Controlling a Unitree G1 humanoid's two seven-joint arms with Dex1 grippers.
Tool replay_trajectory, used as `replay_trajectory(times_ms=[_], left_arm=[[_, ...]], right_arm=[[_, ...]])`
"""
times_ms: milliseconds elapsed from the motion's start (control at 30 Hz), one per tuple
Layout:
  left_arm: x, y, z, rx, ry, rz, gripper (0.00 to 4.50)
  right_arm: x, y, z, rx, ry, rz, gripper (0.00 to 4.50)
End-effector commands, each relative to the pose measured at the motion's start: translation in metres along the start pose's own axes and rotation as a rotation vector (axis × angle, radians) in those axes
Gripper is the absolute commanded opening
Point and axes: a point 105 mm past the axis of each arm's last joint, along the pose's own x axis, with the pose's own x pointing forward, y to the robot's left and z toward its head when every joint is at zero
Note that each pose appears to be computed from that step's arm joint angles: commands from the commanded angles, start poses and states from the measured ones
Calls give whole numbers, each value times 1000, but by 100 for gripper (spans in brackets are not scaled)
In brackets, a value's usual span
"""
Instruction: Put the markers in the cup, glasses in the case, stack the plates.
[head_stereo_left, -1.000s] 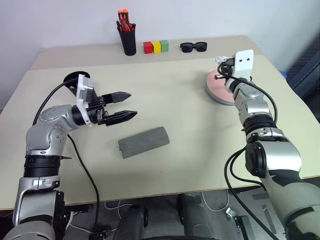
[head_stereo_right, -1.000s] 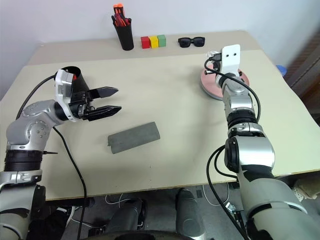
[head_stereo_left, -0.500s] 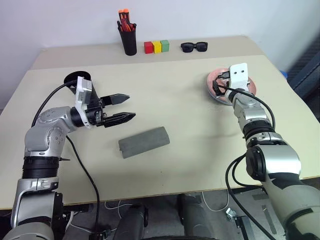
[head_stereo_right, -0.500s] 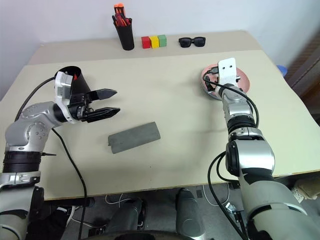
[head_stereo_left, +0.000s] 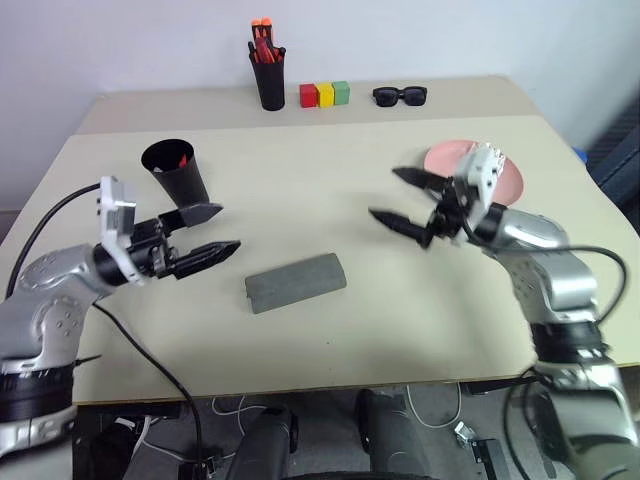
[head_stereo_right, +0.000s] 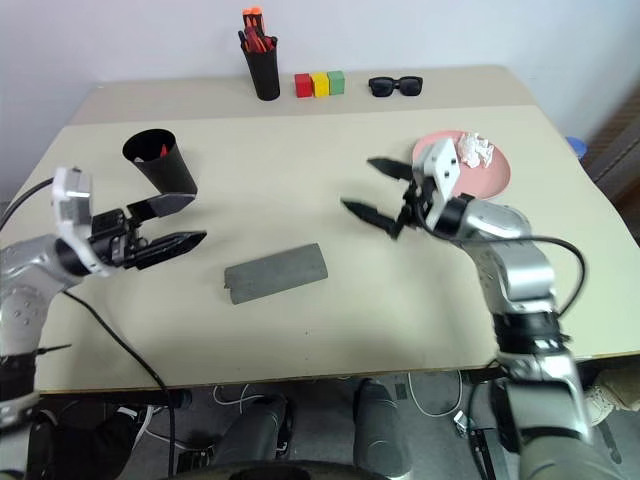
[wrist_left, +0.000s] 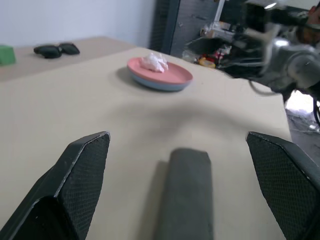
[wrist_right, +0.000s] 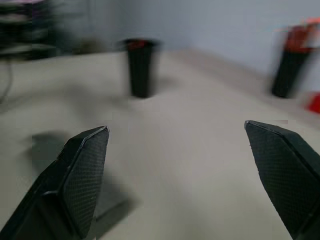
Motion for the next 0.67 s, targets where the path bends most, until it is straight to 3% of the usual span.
replay_trajectory(times_ms=[33, 300, 667], left_arm=[[-14, -9, 11, 79, 0, 4, 450], [-16, -12, -4, 76, 35, -11, 450], [-16, -8, -18, 88, 8, 3, 450]], right_arm=[[-14, 26, 8, -23, 28, 138, 444], [-44, 16, -10, -56, 150, 93, 444], [-55, 12, -5, -60, 208, 61, 444]])
